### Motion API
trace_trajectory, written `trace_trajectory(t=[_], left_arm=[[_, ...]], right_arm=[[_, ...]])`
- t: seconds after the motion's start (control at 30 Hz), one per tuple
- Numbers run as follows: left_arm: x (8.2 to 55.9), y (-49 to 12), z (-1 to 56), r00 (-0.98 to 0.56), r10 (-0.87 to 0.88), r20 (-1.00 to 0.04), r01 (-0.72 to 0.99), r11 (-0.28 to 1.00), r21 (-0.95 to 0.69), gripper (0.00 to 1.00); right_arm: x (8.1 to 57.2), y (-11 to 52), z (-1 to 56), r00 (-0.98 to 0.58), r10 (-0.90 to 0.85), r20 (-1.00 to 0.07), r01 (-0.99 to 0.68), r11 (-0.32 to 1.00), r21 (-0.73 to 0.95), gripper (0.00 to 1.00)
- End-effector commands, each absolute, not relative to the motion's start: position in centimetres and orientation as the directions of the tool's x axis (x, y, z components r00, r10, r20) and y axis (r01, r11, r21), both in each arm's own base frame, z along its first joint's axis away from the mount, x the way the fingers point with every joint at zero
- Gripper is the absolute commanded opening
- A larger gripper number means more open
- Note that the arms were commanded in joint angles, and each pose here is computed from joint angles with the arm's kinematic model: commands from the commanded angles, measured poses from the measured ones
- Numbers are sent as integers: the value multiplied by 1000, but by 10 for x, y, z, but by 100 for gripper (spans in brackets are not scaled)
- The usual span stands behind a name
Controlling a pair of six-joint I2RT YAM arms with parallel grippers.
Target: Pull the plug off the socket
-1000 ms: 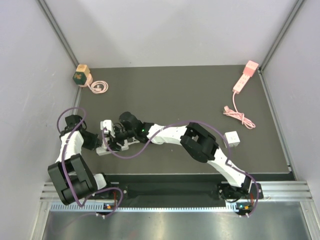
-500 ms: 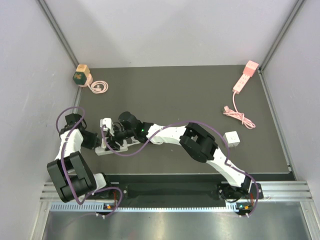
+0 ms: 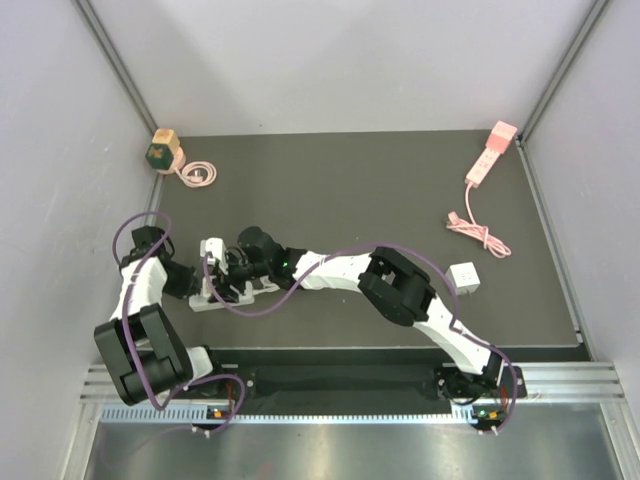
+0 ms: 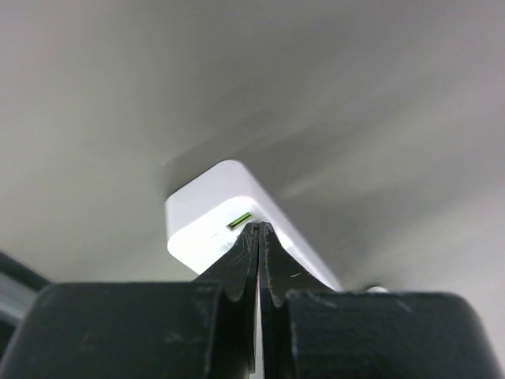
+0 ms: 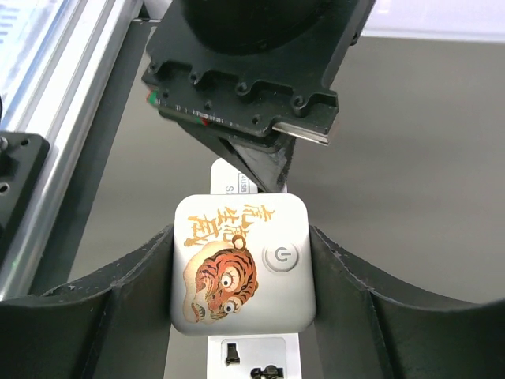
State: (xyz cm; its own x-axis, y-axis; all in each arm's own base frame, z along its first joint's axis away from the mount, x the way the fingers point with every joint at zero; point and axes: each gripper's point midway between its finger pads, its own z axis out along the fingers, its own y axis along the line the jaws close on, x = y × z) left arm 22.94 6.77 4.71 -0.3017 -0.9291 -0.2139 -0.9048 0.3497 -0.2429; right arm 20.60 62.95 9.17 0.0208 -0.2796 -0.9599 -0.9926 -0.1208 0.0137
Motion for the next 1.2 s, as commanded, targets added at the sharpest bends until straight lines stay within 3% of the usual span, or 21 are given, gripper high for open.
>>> trace_trajectory(t=[0.0,0.23,0.73,1.17], left_arm=[[209,73,50,-369,-904,-215,-905,402,-138,0],[214,58,67,-364,-912,-187,-888,401,-225,0],[191,68,24,-309,-939,-148,-946,319,-50,0],[175,70,12,-302,-940,-157,-953,304,7,0]], right_arm=[[211,632,137,167,-170,-971,-981,-131,-146,0],[208,631,127,121,-173,-977,-984,-150,-96,0],[202,632,134,152,-133,-979,-980,-152,-131,0],[206,638,187,230,48,-972,-973,-25,-231,0]])
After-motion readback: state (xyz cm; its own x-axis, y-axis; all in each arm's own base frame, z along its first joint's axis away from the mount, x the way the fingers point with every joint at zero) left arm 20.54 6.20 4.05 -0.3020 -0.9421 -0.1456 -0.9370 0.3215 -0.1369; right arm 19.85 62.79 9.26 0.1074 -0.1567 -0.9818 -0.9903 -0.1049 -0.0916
